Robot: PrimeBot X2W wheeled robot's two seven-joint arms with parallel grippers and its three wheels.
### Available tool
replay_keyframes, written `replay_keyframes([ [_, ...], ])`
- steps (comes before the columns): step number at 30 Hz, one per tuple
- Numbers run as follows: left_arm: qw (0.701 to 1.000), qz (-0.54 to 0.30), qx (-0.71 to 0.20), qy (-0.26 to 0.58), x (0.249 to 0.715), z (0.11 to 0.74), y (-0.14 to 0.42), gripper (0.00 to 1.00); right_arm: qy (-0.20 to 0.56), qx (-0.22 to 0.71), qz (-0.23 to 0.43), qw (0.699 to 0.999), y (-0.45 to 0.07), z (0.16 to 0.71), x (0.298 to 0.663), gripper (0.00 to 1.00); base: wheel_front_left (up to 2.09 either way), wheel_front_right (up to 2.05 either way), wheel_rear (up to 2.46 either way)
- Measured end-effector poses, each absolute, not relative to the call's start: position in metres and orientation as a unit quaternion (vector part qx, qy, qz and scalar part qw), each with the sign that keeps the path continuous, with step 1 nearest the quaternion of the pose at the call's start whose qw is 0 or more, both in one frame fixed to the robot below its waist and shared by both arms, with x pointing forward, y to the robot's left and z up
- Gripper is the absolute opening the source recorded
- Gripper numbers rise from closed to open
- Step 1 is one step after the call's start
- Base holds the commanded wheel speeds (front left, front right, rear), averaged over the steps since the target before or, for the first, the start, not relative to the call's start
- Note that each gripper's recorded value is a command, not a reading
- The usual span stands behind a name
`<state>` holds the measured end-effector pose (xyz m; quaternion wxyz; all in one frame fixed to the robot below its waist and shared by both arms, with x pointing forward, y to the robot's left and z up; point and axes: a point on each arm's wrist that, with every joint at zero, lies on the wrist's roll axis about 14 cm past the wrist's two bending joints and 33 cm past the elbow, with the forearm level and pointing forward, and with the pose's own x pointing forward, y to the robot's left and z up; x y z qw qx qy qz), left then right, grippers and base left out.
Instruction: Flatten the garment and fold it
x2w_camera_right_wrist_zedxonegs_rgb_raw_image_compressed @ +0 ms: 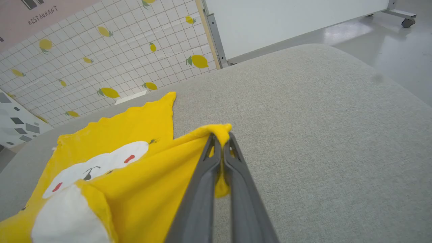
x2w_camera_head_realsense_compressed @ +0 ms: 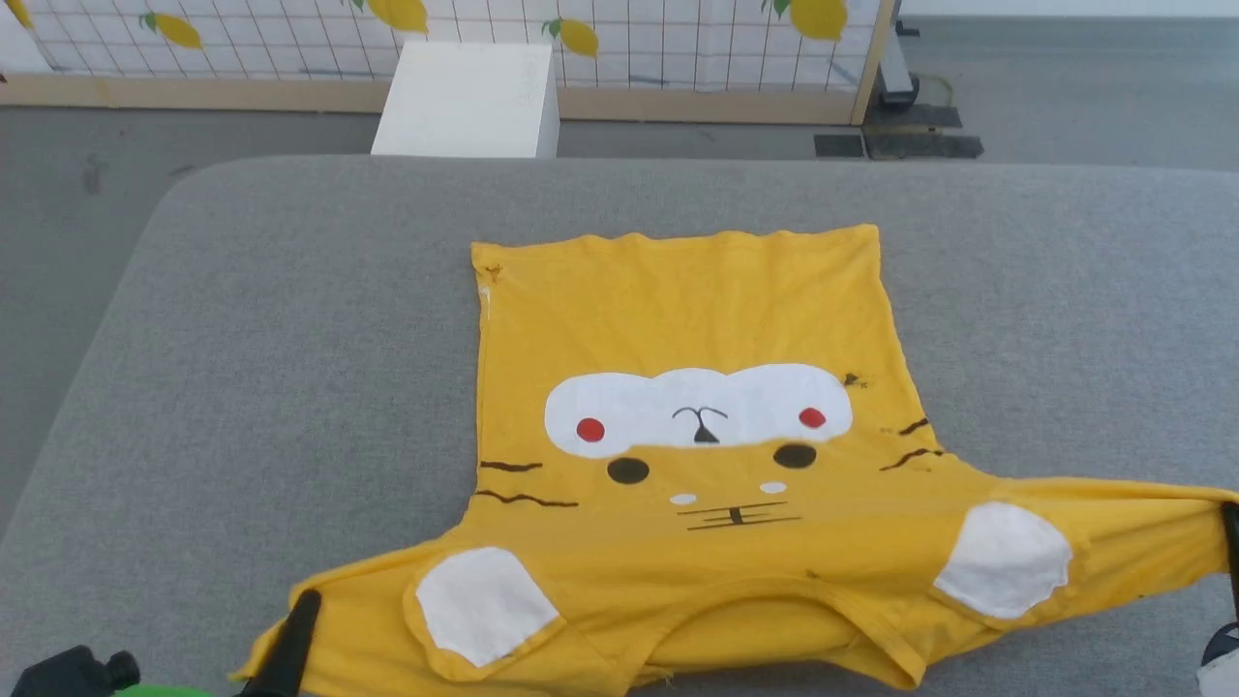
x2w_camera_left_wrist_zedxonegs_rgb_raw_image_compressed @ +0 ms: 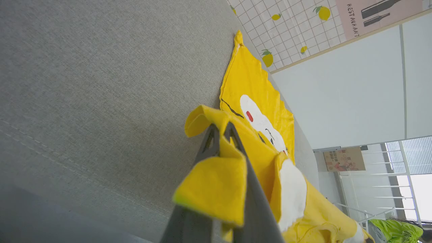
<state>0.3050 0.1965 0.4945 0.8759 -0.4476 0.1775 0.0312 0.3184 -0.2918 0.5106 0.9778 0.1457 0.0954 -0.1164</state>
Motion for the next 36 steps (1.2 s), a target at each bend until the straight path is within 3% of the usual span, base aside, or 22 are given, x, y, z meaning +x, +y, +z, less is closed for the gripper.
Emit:
replay_keyframes([
  [7, 0.879, -0.001, -0.441, 0.181, 0.325, 0.494, 0.176, 0.00, 0.163, 0.151, -0.105, 0.969, -0.277, 0.469, 0.323, 0.00, 0.00, 0.00, 0.00],
  [18, 0.885, -0.026, -0.426, 0.187, 0.348, 0.494, 0.159, 0.00, 0.363, 0.095, -0.087, 0.923, -0.257, 0.360, 0.303, 0.02, 0.00, 0.00, 0.00],
  [19, 0.885, -0.027, -0.426, 0.186, 0.349, 0.494, 0.159, 0.00, 0.368, 0.095, -0.087, 0.921, -0.256, 0.356, 0.304, 0.13, 0.00, 0.00, 0.00],
  [20, 0.885, -0.028, -0.425, 0.186, 0.349, 0.494, 0.158, 0.00, 0.368, 0.092, -0.086, 0.921, -0.256, 0.354, 0.306, 0.40, 0.00, 0.00, 0.00],
  [21, 0.886, -0.028, -0.424, 0.186, 0.349, 0.495, 0.158, 0.00, 0.365, 0.092, -0.086, 0.923, -0.257, 0.353, 0.310, 0.87, 0.00, 0.00, 0.00],
  [22, 0.887, -0.029, -0.423, 0.184, 0.349, 0.496, 0.158, 0.00, 0.363, 0.094, -0.087, 0.923, -0.257, 0.353, 0.313, 1.00, 0.00, 0.00, 0.00],
  [29, 0.907, -0.029, -0.389, 0.156, 0.350, 0.510, 0.161, 0.00, 0.344, 0.113, -0.082, 0.929, -0.261, 0.372, 0.332, 1.00, 0.00, 0.00, 0.00],
  [36, 0.916, -0.045, -0.370, 0.149, 0.353, 0.514, 0.150, 0.00, 0.229, 0.043, -0.059, 0.971, -0.283, 0.486, 0.398, 1.00, 0.00, 0.00, 0.00],
])
